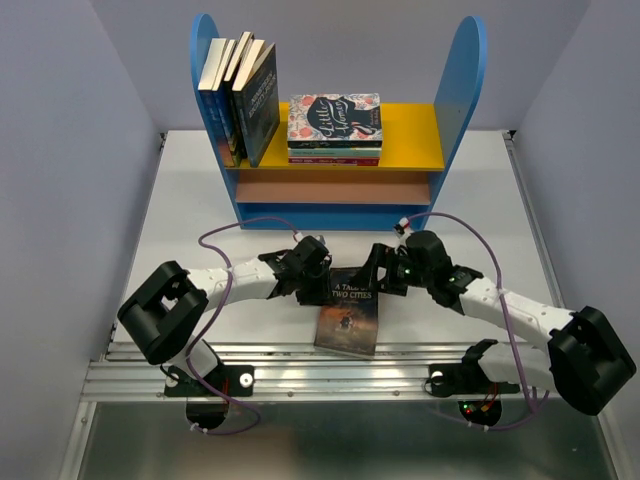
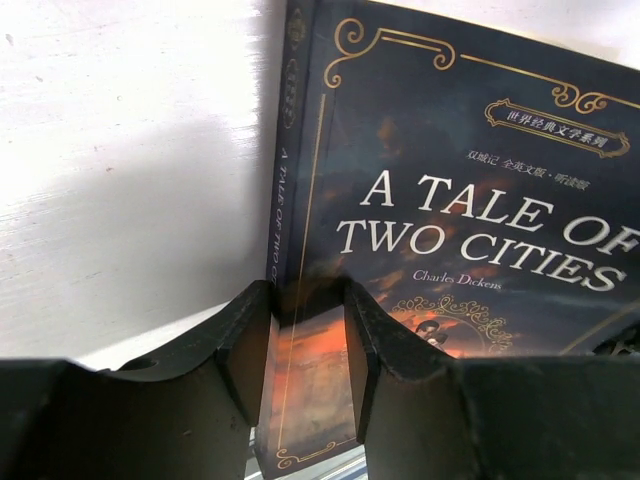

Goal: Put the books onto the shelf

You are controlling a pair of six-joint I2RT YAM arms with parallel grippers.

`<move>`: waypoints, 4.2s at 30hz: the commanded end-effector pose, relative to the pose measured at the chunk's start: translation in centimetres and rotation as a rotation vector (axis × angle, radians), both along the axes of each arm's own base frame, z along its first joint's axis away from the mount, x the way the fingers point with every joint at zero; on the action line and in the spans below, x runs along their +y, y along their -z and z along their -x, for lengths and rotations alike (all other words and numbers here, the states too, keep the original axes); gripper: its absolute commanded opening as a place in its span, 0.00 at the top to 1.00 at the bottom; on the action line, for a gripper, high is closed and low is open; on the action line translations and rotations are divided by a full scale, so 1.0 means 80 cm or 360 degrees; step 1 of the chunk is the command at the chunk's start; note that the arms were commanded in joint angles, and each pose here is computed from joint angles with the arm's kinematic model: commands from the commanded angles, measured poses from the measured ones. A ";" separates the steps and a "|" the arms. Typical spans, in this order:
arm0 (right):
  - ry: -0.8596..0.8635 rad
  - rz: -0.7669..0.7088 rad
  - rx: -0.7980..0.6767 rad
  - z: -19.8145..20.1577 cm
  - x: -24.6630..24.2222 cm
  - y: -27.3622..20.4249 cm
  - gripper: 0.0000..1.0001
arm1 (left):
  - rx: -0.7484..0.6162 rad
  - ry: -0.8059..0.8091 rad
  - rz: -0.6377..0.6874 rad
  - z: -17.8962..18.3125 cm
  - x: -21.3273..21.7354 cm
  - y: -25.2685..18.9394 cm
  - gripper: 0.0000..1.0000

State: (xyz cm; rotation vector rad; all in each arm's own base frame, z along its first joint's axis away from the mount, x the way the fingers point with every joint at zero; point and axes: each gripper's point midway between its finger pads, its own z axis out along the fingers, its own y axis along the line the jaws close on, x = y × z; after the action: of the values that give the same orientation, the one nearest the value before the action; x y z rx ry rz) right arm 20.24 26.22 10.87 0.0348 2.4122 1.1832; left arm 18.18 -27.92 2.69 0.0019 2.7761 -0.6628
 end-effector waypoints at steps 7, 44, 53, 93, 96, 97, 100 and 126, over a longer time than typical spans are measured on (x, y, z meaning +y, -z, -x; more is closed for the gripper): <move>-0.0184 0.0020 -0.0044 0.013 0.009 0.011 0.32 | -0.0014 0.0015 0.0063 0.008 -0.010 0.000 0.63; -0.0181 -0.0163 -0.1384 0.010 -0.030 -0.363 0.99 | -0.1393 0.0235 0.1106 -0.025 0.026 -0.361 0.01; -0.0369 -0.0270 -0.1489 0.034 -0.018 -0.391 0.99 | -0.1358 0.0502 0.1257 -0.020 -0.014 -0.368 0.01; 0.0789 0.0613 -0.1249 -0.089 -0.157 -0.286 0.00 | -0.2596 -0.0014 0.1125 -0.024 0.102 -0.717 1.00; 0.0787 0.0622 -0.1245 -0.090 -0.156 -0.285 0.00 | -0.2731 -0.0082 0.1004 -0.046 0.104 -0.758 1.00; 0.0784 0.0622 -0.1244 -0.090 -0.156 -0.285 0.00 | -0.2756 -0.0069 0.0922 -0.063 0.095 -0.758 1.00; 0.0803 0.0634 -0.1251 -0.089 -0.161 -0.287 0.00 | -0.2805 -0.0193 0.0818 -0.080 0.106 -0.783 1.00; 0.0678 0.0699 -0.1150 -0.097 -0.142 -0.252 0.00 | -0.2778 -0.1163 -0.0289 -0.228 0.200 -0.701 1.00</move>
State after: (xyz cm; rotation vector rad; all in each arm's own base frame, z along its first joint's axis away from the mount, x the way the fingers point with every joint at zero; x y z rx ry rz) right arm 28.03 14.42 30.69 -0.0132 1.8447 0.3340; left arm 39.87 -17.07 51.98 -0.0303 1.2460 -0.0357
